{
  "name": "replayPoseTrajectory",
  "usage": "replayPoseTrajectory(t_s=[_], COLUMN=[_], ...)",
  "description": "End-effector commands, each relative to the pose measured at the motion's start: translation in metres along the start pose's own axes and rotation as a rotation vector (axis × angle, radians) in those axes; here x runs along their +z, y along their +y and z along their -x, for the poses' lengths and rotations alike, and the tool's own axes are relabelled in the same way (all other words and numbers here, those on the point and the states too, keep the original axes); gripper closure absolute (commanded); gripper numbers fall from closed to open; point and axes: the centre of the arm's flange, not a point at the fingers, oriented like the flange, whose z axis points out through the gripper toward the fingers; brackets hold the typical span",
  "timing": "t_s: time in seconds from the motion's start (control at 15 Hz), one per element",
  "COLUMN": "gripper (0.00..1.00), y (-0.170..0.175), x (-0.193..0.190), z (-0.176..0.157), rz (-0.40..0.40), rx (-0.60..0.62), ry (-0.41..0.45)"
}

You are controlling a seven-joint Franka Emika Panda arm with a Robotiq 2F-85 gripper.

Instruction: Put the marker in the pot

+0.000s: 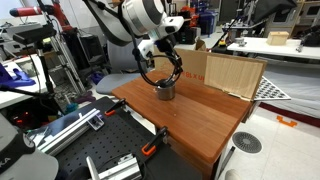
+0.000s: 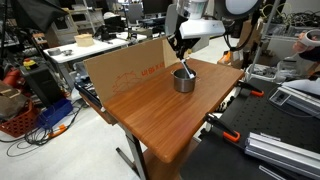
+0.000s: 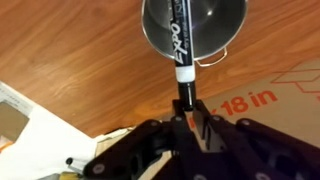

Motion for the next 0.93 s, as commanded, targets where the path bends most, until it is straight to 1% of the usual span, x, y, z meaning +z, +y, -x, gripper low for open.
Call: replayPoseTrajectory(t_s=[0.0,0.47,0.53,0.6,0.67,0.87], gripper=[0.96,0.96,0.58,0.57,0.52,0.29], y=[-0.008,-0.011,-0.01,-0.009,-0.009,-0.008], x=[0.011,0.026,0.028,0.029,0.03,0.03], z=[0.014,0.02,0.02,0.02,0.02,0.02], rz=[-0.019,0.009,0.013,0.016,0.018,0.016], rx=[0.004,0.01,0.016,0.018,0.022,0.025], ry=[0.039,0.034,0.031,0.029,0.026,0.021])
